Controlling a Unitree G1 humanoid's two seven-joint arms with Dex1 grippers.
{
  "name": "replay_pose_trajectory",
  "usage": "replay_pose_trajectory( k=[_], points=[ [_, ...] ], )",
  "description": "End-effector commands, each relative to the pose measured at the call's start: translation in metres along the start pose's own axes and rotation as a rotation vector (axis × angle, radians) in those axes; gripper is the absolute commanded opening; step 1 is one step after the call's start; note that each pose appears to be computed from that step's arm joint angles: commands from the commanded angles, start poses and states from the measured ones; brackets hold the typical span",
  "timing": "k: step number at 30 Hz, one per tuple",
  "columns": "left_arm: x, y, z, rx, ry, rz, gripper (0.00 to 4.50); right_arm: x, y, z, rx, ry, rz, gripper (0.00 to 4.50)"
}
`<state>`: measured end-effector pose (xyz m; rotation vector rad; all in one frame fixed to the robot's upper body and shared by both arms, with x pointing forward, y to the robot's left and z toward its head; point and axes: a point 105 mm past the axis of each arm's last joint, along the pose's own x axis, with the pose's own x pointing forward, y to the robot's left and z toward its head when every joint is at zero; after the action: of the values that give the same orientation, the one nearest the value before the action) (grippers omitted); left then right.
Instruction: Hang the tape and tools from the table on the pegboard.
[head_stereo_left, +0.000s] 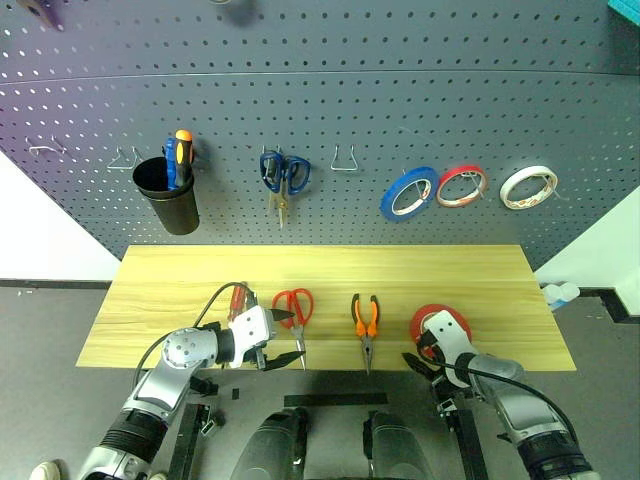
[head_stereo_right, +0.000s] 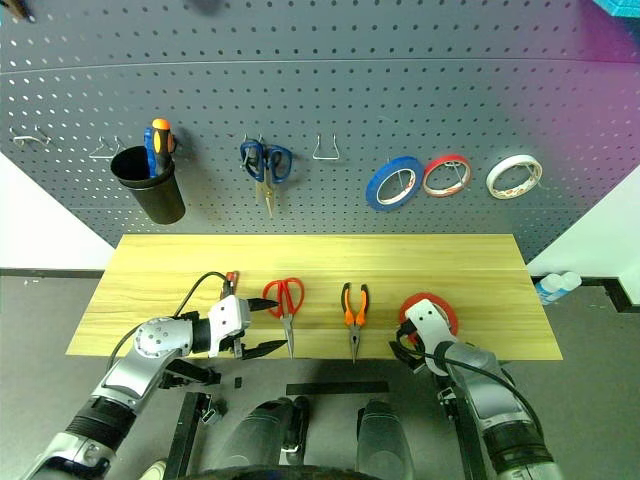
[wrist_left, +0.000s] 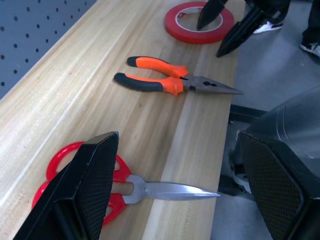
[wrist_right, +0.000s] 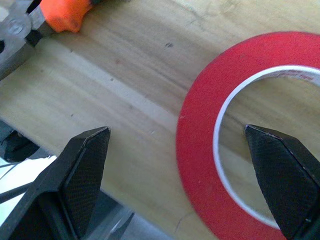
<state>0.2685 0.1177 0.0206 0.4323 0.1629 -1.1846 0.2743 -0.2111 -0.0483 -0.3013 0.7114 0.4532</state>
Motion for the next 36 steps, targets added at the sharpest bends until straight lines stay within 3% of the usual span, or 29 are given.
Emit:
replay_pose_trajectory(
  k=[1,4,14,18,23,30,36],
  points=[
    [-0.001,0.002,0.005,0.018,-0.011,0.001,3.93,0.002,-0.001,-0.010,0.010,0.036,-0.003,4.50],
    [-0.001,0.002,0.005,0.017,-0.010,0.003,3.96,0.003,-0.001,-0.012,-0.002,0.047,-0.007,3.93],
    [0.000,0.003,0.005,0.017,-0.012,0.008,3.96,0.002,0.002,-0.013,-0.009,0.051,0.005,0.70],
    [-0.001,0.004,0.005,0.016,-0.013,0.014,3.96,-0.001,0.002,-0.010,-0.023,0.038,-0.002,0.69],
    [-0.003,0.017,0.014,0.005,-0.054,0.076,3.96,-0.018,-0.004,0.022,-0.162,-0.076,-0.064,0.69],
    [-0.003,0.046,0.062,0.006,-0.235,0.158,3.96,-0.054,-0.012,0.072,-0.407,-0.251,-0.212,0.69],
    [0.002,0.052,0.099,0.021,-0.352,0.112,3.96,-0.080,-0.016,0.106,-0.623,-0.375,-0.350,0.69]
  ],
)
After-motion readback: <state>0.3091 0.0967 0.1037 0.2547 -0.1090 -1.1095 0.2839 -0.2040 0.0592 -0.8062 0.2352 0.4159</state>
